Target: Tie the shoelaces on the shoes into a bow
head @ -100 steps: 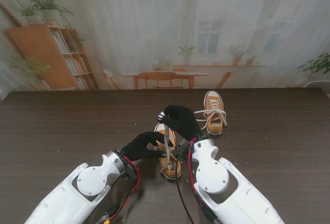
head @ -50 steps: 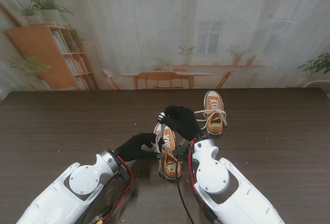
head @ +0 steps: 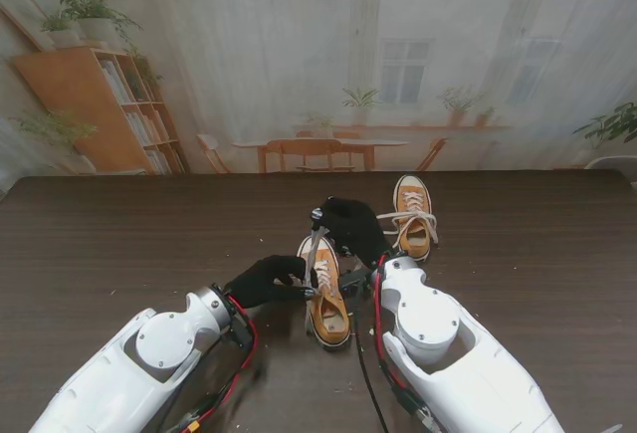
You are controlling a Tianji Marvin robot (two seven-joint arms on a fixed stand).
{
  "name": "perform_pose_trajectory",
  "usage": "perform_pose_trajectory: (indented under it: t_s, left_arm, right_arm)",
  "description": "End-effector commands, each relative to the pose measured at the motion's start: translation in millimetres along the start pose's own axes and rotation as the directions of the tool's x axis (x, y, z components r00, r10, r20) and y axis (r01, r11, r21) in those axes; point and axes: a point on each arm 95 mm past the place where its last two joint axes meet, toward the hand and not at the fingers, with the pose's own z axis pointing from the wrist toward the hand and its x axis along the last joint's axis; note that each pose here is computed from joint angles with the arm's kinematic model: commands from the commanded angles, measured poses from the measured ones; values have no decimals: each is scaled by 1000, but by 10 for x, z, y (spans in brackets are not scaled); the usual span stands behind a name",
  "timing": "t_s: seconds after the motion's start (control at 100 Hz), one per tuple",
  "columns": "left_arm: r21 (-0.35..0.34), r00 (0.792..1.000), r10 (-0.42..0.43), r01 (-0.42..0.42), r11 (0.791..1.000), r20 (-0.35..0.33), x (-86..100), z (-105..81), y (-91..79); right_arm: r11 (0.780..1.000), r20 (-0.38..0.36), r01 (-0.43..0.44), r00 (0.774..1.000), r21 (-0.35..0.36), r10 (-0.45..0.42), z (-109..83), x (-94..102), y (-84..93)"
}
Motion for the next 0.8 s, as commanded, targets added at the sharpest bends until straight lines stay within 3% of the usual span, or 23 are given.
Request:
perform_pose_trajectory:
  t_s: [0.0, 0.12, 0.42, 0.53, 0.79]
  left_arm:
    - [-24, 1000, 12, -12, 1000, -9, 32, 26, -7]
    - [-18, 1000, 10, -10, 1000, -2, 35, 68, -10]
    - [2, 999, 26, -26, 1000, 23, 40, 112, -32]
    - [-30, 1000, -24, 24, 999, 11, 53, 95, -31]
    - [-3, 994, -113, 113, 994, 0, 90, 105, -1]
  right_arm:
    - [1000, 0, -12, 1000, 8, 12, 35, 25, 63]
    - [998, 12, -56, 998, 15, 56, 58, 10, 117]
    - [998, 30, -70, 997, 3, 70, 61, -48, 220]
    - [998, 30, -64, 997, 5, 64, 44, -62, 241]
    - [999, 8, -34, 999, 28, 33, -13, -59, 271]
